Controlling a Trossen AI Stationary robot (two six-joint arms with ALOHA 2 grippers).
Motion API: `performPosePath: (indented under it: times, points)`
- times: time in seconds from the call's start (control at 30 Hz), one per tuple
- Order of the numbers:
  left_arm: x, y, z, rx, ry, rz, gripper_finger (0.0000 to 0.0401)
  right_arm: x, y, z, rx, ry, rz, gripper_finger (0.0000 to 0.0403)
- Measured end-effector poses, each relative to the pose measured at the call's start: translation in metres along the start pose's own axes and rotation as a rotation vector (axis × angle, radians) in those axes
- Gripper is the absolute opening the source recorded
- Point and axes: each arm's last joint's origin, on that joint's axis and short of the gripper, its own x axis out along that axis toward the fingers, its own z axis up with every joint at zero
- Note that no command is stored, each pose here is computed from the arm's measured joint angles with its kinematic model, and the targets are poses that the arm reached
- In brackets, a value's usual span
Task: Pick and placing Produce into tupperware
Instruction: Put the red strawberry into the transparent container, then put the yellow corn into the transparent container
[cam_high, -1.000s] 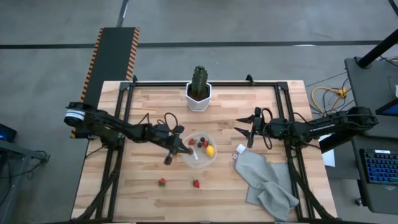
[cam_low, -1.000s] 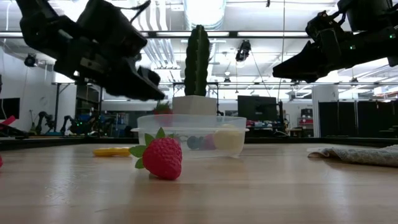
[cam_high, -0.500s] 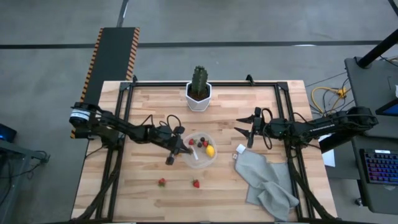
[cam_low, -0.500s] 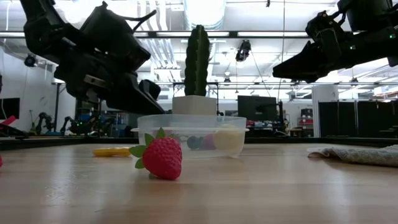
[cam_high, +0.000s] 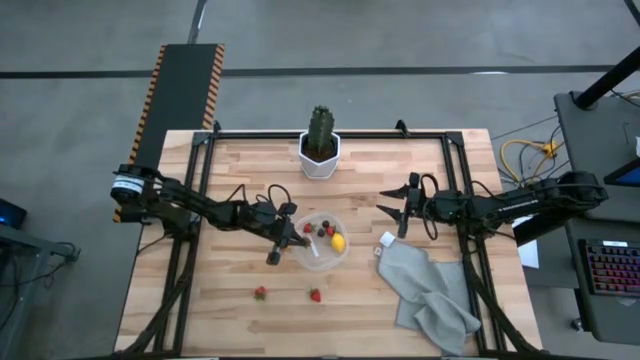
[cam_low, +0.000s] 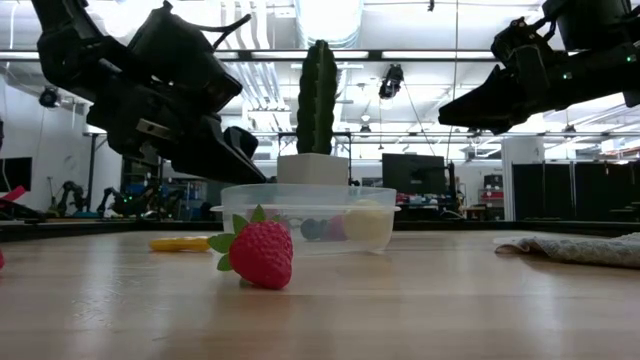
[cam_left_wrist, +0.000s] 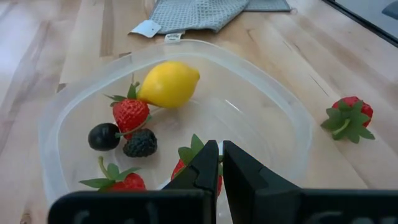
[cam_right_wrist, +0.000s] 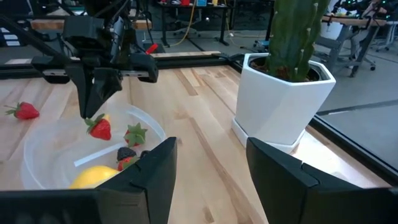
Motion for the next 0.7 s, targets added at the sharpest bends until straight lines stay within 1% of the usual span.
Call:
performPosePath:
  times: [0.13, 0.3, 0.37, 0.6, 0.7]
  points:
    - [0.0000, 0.0001, 0.0000, 0.000, 0.000, 0.003, 0.0000, 0.0000, 0.0007, 0.0000, 0.000, 0.000, 0.023, 0.0187]
    - [0.0000, 0.0002, 0.0000, 0.001, 0.000, 0.008, 0.0002, 0.0000, 0.0007, 0.0000, 0.007, 0.001, 0.023, 0.0187]
    - [0.0000, 0.0002, 0.0000, 0.001, 0.000, 0.008, 0.0012, 0.0000, 0.0007, 0.0000, 0.007, 0.001, 0.023, 0.0187]
    - [-0.0001, 0.0002, 0.0002, 0.001, -0.001, 0.008, 0.0067, 0.0000, 0.0007, 0.0000, 0.006, 0.001, 0.023, 0.0187]
    - [-0.0027, 0.0001, 0.0037, 0.004, -0.017, 0.010, 0.0080, 0.0000, 0.0007, 0.0000, 0.007, 0.001, 0.023, 0.0187]
